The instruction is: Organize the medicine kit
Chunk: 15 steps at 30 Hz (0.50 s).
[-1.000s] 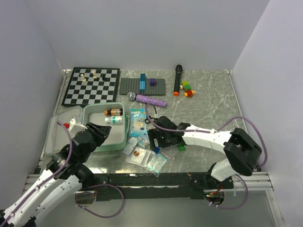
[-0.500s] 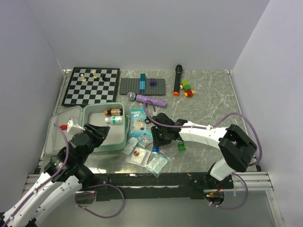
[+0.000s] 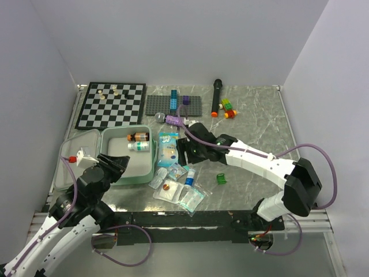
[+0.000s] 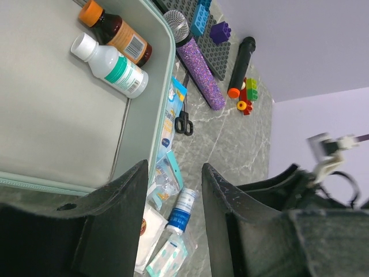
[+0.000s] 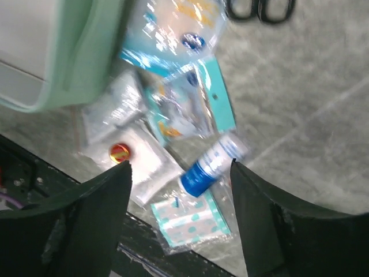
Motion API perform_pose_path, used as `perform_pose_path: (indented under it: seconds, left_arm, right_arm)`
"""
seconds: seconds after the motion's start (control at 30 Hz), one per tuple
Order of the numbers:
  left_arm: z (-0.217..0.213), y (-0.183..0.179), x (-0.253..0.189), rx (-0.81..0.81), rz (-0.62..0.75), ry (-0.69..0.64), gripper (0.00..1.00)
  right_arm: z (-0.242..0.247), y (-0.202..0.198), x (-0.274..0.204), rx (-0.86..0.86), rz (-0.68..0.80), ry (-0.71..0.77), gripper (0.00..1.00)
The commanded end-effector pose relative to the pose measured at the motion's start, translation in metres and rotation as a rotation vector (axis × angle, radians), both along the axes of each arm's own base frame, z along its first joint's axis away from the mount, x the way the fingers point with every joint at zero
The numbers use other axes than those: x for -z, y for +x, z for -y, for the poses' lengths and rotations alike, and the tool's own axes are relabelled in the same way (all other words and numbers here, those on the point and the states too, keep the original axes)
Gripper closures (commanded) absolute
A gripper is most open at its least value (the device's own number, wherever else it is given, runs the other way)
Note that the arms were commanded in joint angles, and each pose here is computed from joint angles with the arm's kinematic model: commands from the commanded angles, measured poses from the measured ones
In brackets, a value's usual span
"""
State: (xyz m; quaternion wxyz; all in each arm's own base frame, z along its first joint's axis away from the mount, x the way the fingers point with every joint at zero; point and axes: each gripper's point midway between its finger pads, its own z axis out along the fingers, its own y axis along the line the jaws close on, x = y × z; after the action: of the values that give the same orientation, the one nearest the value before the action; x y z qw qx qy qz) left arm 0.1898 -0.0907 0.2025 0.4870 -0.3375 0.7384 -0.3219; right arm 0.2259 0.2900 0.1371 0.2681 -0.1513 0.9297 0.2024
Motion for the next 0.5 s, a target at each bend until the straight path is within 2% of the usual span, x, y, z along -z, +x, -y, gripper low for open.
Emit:
perform_pose_path:
  seconds: [0.0, 0.13, 0.4, 0.47]
  left_arm:
    - [-0.001, 0.0, -0.002, -0.011, 0.009, -0.027, 0.53]
    - [0.002, 0.001, -0.001, -0.002, 0.009, -0.026, 0.53]
    - [0.0, -0.001, 0.0, -0.001, -0.007, -0.014, 0.53]
    - [0.0, -0.002, 0.0, -0.001, -0.003, -0.023, 0.53]
  right_arm:
    - [0.02, -0.026, 0.043, 0.024, -0.14, -0.045, 0.21]
    - [0.02, -0.041, 0.071, 0.029, -0.219, -0.027, 0.25]
    - [0.007, -0.036, 0.09, 0.017, -0.248, -0.034, 0.32]
    - [0.006, -0.034, 0.098, 0.009, -0.261, -0.059, 0.37]
